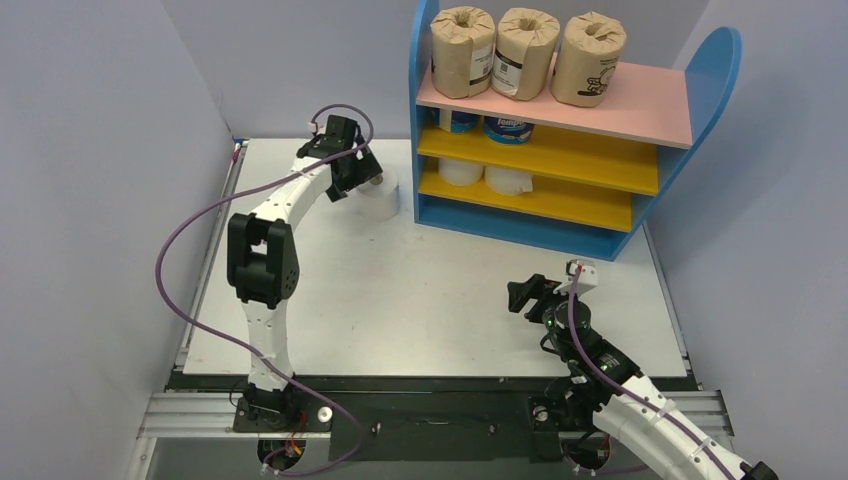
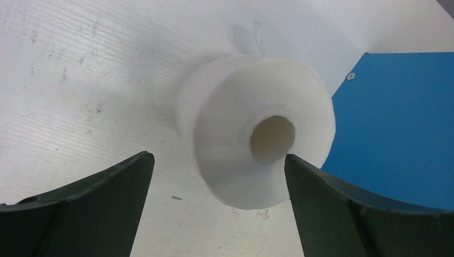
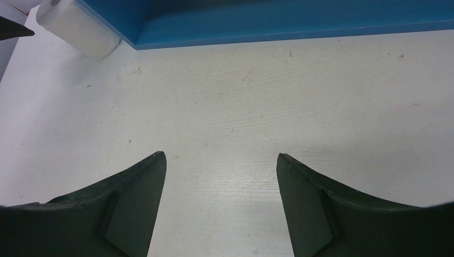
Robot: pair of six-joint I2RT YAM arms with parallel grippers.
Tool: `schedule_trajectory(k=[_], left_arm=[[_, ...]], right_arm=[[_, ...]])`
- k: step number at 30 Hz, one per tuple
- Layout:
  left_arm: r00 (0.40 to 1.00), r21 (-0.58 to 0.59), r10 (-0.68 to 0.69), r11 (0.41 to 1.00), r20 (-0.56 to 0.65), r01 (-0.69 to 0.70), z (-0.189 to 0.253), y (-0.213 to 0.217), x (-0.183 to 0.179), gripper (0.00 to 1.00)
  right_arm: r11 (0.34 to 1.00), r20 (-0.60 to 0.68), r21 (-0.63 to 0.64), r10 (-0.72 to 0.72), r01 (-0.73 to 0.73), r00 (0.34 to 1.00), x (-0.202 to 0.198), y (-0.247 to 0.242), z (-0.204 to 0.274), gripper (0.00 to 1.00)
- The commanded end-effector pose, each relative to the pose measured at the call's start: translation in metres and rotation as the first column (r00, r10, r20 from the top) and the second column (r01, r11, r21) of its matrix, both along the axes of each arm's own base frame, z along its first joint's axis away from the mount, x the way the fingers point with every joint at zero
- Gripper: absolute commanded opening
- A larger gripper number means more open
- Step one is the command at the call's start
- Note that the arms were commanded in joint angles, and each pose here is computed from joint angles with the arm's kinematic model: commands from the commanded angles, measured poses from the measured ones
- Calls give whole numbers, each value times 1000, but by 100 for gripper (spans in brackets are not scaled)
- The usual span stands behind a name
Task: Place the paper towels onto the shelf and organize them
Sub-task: Move the paper towel to the center of the board.
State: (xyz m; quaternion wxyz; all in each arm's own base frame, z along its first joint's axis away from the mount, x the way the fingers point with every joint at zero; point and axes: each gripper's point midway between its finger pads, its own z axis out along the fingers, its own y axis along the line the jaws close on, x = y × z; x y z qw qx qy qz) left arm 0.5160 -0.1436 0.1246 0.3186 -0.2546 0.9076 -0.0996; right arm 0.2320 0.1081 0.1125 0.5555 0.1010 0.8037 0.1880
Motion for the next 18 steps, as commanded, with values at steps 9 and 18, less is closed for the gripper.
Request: schedule_trajectory(k=[9, 18], left_arm=[[1000, 98, -1, 995, -19, 3, -3, 2, 11, 86], [999, 117, 9, 993, -40, -4, -15, 5, 9, 74]], right_arm=[[999, 55, 33, -13, 11, 998, 1, -1, 24, 71], [999, 57, 37, -23, 21, 998, 0, -4, 26, 70]])
